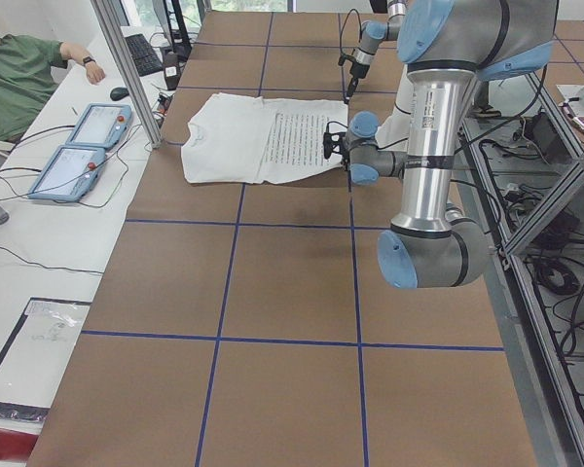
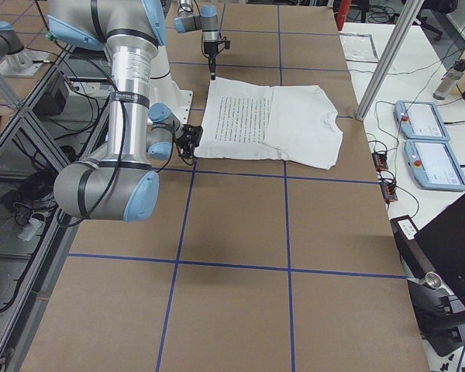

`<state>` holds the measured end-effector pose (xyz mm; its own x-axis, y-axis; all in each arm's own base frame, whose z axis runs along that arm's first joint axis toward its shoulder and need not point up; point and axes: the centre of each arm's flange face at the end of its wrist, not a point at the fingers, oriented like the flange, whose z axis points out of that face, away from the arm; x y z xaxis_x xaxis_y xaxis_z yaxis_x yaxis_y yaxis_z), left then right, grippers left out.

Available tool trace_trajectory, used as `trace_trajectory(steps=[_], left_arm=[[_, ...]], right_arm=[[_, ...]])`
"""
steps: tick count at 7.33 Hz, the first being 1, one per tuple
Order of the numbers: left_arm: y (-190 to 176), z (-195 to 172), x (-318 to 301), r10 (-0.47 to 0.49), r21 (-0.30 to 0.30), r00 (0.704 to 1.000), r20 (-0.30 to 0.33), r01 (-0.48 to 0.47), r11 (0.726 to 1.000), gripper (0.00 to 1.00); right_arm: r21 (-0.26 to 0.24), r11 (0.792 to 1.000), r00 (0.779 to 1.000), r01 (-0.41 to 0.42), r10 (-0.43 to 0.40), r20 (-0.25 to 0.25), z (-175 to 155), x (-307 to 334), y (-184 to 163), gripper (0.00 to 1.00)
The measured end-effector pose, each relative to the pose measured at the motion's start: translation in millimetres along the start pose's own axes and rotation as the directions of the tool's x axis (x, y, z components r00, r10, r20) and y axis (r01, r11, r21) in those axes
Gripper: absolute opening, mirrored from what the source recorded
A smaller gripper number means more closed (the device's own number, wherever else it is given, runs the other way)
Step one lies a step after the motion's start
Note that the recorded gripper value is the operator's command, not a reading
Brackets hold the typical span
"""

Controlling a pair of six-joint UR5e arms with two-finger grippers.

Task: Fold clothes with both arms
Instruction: 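Lift the hem with both grippers and fold it toward the collar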

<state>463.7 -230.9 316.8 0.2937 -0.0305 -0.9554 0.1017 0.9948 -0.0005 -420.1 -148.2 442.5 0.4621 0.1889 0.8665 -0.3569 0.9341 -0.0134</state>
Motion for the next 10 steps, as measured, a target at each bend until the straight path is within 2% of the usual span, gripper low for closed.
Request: trace_trajectory(steps=[4, 5, 6, 8, 9, 10], left_arm=[[-0.7, -0.6, -0.6, -0.001, 0.001, 1.000, 0.001, 0.001, 1.000, 0.00], [-0.7, -4.8, 0.2, -0.001, 0.001, 1.000, -0.001, 0.001, 1.000, 0.00], [1.6, -21.9, 3.4, -0.001, -0.010, 1.000, -0.001, 0.001, 1.000, 0.00], [15.7, -98.0, 31.4, -0.003, -0.076, 1.000, 0.014, 0.004, 0.997, 0.00], [22.1, -137.7, 50.4, -0.007, -0.114, 0.999, 0.031, 0.011, 0.993, 0.00], [21.2, -161.0, 60.8, -0.012, -0.129, 0.999, 0.046, 0.018, 0.992, 0.00]], right_arm=[[-0.004, 1.000, 1.000, 0.007, -0.007, 0.001, -4.1, -2.0, -1.1, 0.00], [-0.016, 1.000, 1.000, 0.013, -0.013, -0.011, -14.1, -2.0, -3.9, 0.00], [-0.046, 0.999, 0.999, 0.017, -0.018, -0.030, -38.4, -3.7, -9.5, 0.00], [-0.136, 0.991, 0.999, 0.003, -0.008, -0.035, -110.9, -21.6, -26.9, 0.00], [-0.178, 0.984, 0.999, -0.009, 0.003, -0.034, -142.4, -31.5, -45.6, 0.00], [-0.210, 0.978, 0.999, -0.009, 0.002, -0.032, -164.5, -38.1, -70.8, 0.00]])
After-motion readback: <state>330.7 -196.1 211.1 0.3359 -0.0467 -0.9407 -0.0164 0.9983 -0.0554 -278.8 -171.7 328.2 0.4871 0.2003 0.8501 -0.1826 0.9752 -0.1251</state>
